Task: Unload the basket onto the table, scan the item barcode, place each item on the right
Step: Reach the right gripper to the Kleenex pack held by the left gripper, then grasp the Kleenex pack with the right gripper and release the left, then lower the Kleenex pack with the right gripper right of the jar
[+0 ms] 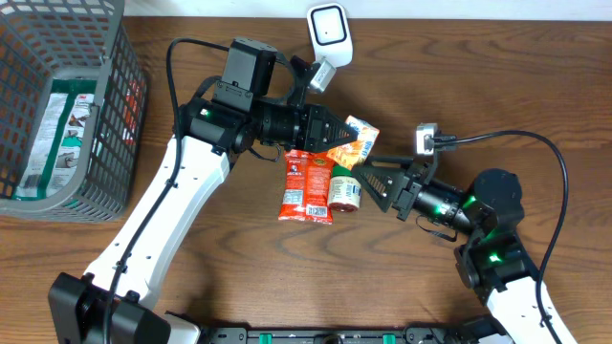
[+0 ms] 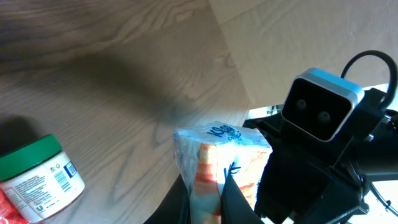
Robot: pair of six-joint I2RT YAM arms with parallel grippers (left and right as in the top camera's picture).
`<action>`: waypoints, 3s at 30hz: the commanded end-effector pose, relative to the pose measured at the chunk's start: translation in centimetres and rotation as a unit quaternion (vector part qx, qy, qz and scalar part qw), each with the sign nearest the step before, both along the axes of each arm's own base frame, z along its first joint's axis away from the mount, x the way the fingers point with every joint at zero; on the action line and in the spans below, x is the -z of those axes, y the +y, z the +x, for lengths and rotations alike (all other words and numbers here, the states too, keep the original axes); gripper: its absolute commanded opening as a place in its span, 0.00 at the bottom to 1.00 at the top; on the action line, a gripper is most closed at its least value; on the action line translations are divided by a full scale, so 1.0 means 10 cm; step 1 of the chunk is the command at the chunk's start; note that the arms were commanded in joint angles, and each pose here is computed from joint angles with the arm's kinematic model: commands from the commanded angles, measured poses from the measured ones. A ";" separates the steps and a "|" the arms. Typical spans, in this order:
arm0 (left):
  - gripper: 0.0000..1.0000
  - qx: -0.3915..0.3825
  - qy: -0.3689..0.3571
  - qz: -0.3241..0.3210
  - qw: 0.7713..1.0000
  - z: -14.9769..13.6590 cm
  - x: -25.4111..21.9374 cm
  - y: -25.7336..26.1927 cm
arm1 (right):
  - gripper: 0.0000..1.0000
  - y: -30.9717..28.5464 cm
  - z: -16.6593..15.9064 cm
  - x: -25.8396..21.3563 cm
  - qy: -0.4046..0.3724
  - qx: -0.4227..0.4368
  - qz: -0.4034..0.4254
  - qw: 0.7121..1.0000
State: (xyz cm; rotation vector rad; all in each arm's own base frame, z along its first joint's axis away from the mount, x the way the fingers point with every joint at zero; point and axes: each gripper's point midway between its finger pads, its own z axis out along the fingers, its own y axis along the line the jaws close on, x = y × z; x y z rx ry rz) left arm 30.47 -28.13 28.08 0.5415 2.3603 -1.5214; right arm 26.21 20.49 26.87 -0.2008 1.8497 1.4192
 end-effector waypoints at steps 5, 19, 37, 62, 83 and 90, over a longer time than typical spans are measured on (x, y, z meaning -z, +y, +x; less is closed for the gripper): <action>0.08 -0.002 -0.008 0.000 1.000 0.01 -0.03 0.00 | 0.34 -0.09 0.22 -0.07 -0.033 0.080 -0.016 0.996; 0.08 -0.010 -0.012 0.008 1.000 0.04 -0.01 0.01 | 0.38 -0.06 0.19 -0.11 -0.019 0.068 0.004 0.997; 0.31 -0.013 -0.017 0.013 1.000 0.06 0.00 0.02 | 0.08 0.09 0.24 0.09 -0.009 0.061 -0.019 0.998; 0.62 -0.264 -0.001 0.357 0.896 0.55 0.94 1.45 | 0.02 -0.65 0.60 1.24 0.286 0.123 -0.476 0.822; 0.62 -0.262 -0.001 0.371 0.891 0.53 1.01 1.50 | 0.16 -0.62 0.70 2.18 0.315 0.032 -0.553 0.771; 0.62 -0.262 -0.001 0.371 0.891 0.53 1.01 1.50 | 0.47 -0.63 0.66 2.23 0.318 0.030 -0.554 0.769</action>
